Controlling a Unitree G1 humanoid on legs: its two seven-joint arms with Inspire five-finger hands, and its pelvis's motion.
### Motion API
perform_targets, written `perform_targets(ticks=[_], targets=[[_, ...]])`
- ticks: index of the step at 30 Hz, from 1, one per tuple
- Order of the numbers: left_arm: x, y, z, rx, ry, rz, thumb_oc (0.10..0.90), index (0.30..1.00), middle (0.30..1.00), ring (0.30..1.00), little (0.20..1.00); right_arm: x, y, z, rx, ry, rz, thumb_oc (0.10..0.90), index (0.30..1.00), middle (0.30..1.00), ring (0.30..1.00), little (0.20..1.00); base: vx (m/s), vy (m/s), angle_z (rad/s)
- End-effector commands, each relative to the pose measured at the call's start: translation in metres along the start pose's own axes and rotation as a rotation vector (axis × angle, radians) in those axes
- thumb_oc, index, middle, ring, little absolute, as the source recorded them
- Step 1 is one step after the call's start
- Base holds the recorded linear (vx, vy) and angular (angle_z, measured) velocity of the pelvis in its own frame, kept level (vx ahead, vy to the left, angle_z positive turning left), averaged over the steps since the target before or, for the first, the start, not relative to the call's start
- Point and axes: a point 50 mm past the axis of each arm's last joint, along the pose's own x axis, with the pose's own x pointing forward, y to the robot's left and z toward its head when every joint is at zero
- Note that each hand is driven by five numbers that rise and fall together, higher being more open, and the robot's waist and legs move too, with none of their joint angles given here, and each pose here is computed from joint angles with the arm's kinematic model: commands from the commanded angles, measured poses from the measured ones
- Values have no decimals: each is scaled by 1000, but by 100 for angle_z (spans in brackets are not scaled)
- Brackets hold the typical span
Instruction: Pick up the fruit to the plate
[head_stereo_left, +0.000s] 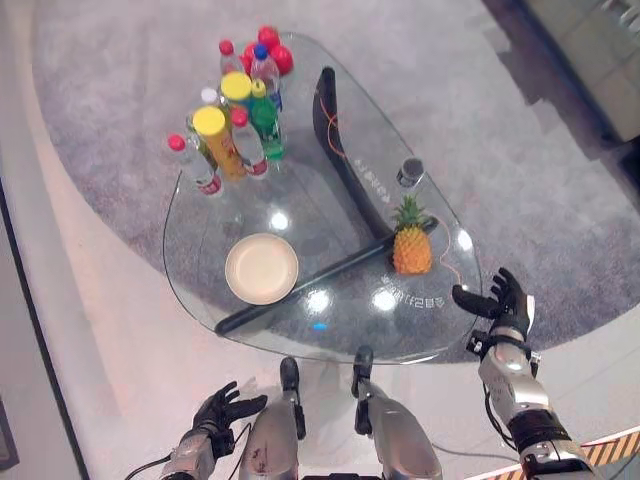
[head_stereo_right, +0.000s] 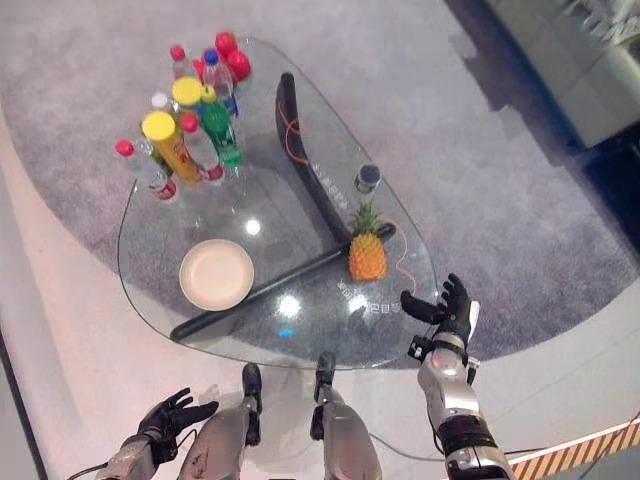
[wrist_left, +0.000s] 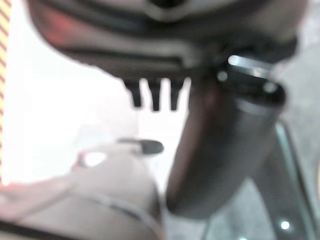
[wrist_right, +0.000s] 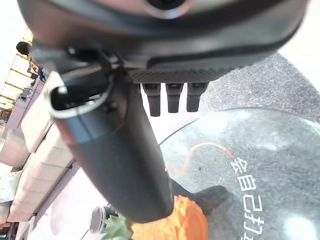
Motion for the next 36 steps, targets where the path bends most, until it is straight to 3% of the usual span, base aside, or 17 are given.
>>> perform_targets(ticks=[1, 6, 20, 24, 36], targets=[[-6, 9, -17, 2, 44, 13, 800, 900, 900, 900, 900, 13, -6, 85, 89, -310, -45, 800, 900, 900, 900, 900, -60, 22, 3], [-3, 1, -10, -6, 24, -7, 800, 900, 900, 900, 900, 13, 8, 126, 141, -427, -15, 800, 900, 900, 900, 900, -40, 19, 1], [-2, -18, 5, -71, -32, -126, 800, 900, 900, 900, 900, 2, 37, 173, 170, -552, 108, 800, 900, 900, 900, 900, -1, 15, 2], [-1, -26, 12, -91, -45, -145, 800, 900, 900, 900, 900, 5, 41, 189, 148, -567, 33, 800, 900, 900, 900, 900, -4, 30, 5], [-2, -30, 13, -109, -56, -182, 800, 900, 900, 900, 900, 22, 34, 182, -27, -480, -113, 800, 900, 900, 900, 900, 8, 20, 5]])
